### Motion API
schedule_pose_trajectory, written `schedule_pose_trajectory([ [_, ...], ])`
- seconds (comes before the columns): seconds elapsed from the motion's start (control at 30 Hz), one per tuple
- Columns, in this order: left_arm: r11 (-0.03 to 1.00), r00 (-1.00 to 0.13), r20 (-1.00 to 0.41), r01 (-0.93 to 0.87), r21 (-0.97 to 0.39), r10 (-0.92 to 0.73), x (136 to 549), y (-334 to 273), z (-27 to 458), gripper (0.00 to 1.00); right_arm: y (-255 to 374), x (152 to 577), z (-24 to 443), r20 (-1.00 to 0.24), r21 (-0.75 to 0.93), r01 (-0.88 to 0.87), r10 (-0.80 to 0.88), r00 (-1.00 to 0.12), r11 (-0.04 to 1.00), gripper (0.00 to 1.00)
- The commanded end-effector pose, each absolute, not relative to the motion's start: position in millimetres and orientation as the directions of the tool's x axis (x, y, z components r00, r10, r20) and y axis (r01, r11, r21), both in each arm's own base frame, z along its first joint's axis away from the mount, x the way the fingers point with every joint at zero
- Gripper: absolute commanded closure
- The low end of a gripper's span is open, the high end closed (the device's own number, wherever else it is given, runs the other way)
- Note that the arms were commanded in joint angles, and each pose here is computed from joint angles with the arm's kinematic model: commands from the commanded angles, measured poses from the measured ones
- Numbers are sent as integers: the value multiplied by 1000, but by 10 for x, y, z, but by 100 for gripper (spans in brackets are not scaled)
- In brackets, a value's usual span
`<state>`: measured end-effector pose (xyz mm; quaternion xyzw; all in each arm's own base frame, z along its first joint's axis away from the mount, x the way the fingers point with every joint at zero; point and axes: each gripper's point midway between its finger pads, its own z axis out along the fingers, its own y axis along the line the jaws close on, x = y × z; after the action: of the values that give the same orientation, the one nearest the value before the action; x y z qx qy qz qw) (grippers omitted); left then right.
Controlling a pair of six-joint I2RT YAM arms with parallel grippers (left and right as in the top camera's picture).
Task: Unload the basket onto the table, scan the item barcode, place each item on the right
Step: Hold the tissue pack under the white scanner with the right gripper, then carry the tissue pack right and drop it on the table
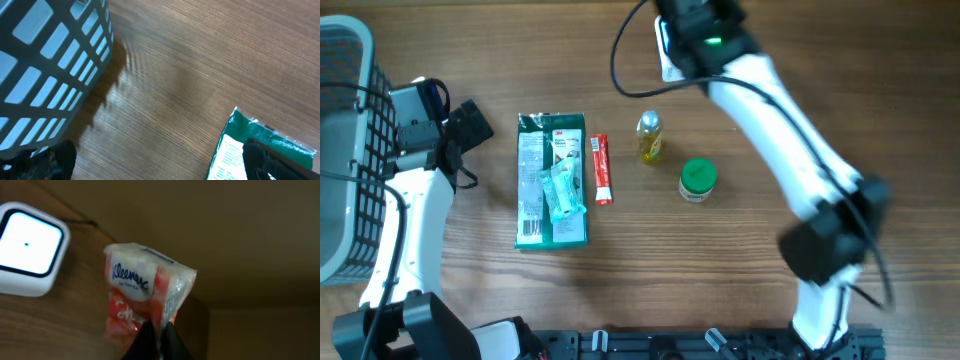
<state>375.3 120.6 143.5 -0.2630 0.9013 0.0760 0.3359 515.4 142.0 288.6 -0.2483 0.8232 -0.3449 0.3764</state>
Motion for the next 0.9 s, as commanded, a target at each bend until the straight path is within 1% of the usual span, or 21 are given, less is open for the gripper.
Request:
schedule_pose_trajectory([
  [0.0, 854, -624, -664, -519, -41, -412, 3773, 1226, 1530, 0, 1118, 4694, 3114, -616, -473, -106, -414, -670, 875, 95],
  [0.03, 854, -624, -664, -519, -41, -412, 3773, 1226, 1530, 0, 1077, 4547, 3004, -592, -392, -137, -363, -720, 910, 95],
  [0.07, 854, -624, -664, -519, -41, -412, 3773, 1226, 1530, 0, 1012, 4347, 2815, -528, -276, -167, -294, -796, 947, 92],
  [0.1, 854, -624, -664, -519, -41, -412, 3773, 1226, 1530, 0, 938, 4188, 2667, -459, -193, -172, -244, -854, 966, 90],
  [0.13, 854, -624, -664, -519, -41, -412, 3773, 1226, 1530, 0, 839, 4043, 2504, -376, -134, -157, -197, -906, 979, 89],
  [0.17, 854, -624, -664, -519, -41, -412, 3773, 1226, 1530, 0, 727, 3922, 2383, -308, -109, -133, -161, -938, 985, 91],
  [0.23, 854, -624, -664, -519, -41, -412, 3773, 1226, 1530, 0, 434, 3716, 2119, -181, -117, -40, -61, -982, 992, 96],
  [0.3, 854, -624, -664, -519, -41, -412, 3773, 1226, 1530, 0, 157, 3525, 1730, -57, -134, 32, 25, -998, 990, 96],
  [0.37, 854, -624, -664, -519, -41, -412, 3773, 1226, 1530, 0, 9, 3455, 1449, -10, -140, 66, 65, -998, 988, 95],
  [0.4, 854, -624, -664, -519, -41, -412, 3773, 1226, 1530, 0, -42, 3435, 1340, 1, -142, 77, 78, -997, 987, 95],
  [0.5, 854, -624, -664, -519, -41, -412, 3773, 1226, 1530, 0, -341, 3355, 825, 13, -166, 147, 152, -988, 975, 94],
  [0.53, 854, -624, -664, -519, -41, -412, 3773, 1226, 1530, 0, -405, 3331, 688, 10, -165, 164, 168, -986, 972, 85],
  [0.57, 854, -624, -664, -519, -41, -412, 3773, 1226, 1530, 0, -469, 3303, 559, 5, -165, 183, 186, -982, 969, 71],
  [0.63, 854, -624, -664, -519, -41, -412, 3773, 1226, 1530, 0, -544, 3268, 454, 2, -164, 202, 205, -979, 966, 53],
  [0.67, 854, -624, -664, -519, -41, -412, 3773, 1226, 1530, 0, -565, 3273, 454, 1, -163, 200, 203, -979, 966, 51],
  [0.7, 854, -624, -664, -519, -41, -412, 3773, 1226, 1530, 0, -561, 3293, 475, -3, -154, 181, 182, -983, 971, 46],
  [0.77, 854, -624, -664, -519, -41, -412, 3773, 1226, 1530, 0, -507, 3369, 635, -14, -122, 142, 141, -990, 982, 42],
  [0.8, 854, -624, -664, -519, -41, -412, 3773, 1226, 1530, 0, -429, 3393, 734, -16, -80, 141, 140, -990, 987, 41],
  [0.87, 854, -624, -664, -519, -41, -412, 3773, 1226, 1530, 0, -165, 3432, 959, -21, 68, 135, 136, -990, 989, 37],
])
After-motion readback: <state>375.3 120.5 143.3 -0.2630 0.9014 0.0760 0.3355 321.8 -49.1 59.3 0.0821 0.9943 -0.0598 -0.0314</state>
